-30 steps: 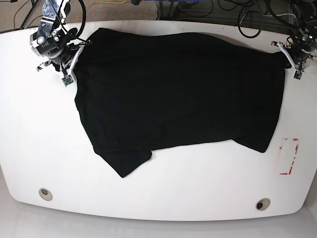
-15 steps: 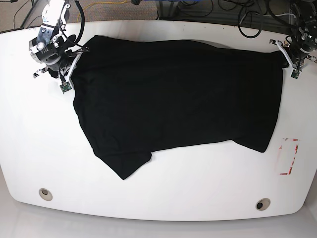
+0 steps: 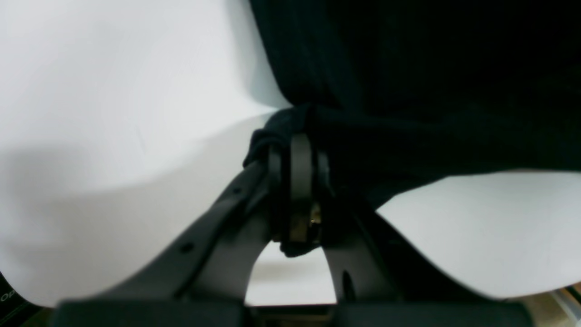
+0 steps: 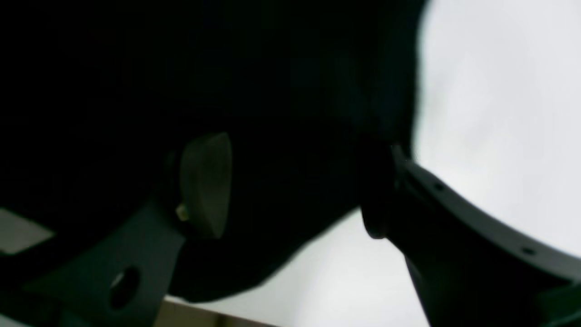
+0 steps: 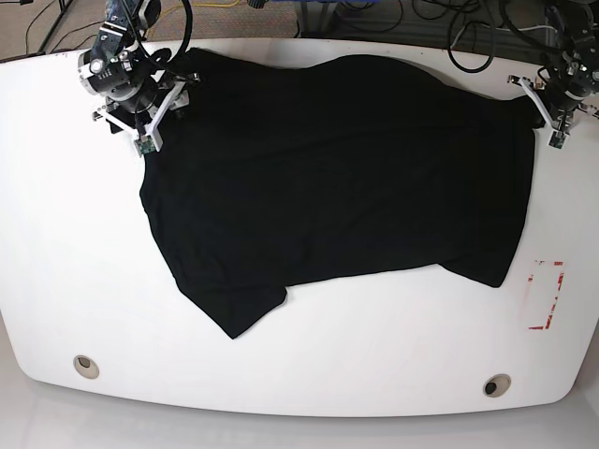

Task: Layout the t-shirt on the table in an organized manner, then fold the t-shirt properly
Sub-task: 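Pull the shirt edge further with the right gripper while left holds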

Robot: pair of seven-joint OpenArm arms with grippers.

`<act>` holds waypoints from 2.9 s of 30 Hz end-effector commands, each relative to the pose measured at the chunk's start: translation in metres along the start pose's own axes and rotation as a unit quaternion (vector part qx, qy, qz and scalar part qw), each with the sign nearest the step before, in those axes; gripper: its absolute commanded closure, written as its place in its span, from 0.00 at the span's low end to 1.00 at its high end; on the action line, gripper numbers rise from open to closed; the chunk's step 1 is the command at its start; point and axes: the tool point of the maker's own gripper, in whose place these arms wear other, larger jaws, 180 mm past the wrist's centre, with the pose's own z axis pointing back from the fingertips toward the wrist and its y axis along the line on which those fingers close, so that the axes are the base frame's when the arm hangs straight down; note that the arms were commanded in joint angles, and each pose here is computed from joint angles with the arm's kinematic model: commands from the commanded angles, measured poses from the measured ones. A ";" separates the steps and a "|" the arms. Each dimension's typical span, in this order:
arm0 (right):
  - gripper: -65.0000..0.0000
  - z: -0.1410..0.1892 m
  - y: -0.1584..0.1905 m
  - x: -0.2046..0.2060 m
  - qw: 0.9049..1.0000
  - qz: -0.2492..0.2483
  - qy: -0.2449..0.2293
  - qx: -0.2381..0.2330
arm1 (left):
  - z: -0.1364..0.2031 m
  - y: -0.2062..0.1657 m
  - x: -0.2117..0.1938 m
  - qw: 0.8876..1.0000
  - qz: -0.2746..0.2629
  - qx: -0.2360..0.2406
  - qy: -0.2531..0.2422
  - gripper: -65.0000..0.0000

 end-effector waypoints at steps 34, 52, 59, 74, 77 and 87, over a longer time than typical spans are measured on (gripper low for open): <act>0.38 0.025 0.034 -0.075 0.982 -0.168 -0.001 0.089 | 0.005 0.009 0.006 1.000 -0.010 0.011 -0.008 1.00; 0.52 0.009 0.069 -0.081 0.972 -0.186 0.013 0.140 | 0.005 0.009 0.006 1.000 -0.010 0.011 -0.008 1.00; 1.00 0.010 0.069 -0.084 0.972 -0.186 0.017 0.140 | 0.005 0.009 0.006 1.000 -0.010 0.011 -0.008 1.00; 1.00 0.036 0.054 -0.091 0.984 -0.129 0.040 0.113 | 0.006 0.009 0.002 1.000 -0.009 0.011 -0.003 1.00; 1.00 0.039 0.044 -0.096 0.986 -0.110 0.058 0.107 | 0.007 0.007 -0.004 1.000 -0.010 0.009 0.004 1.00; 1.00 0.042 0.023 -0.095 0.990 -0.076 0.069 0.092 | 0.011 -0.001 -0.029 0.999 -0.011 -0.001 0.032 1.00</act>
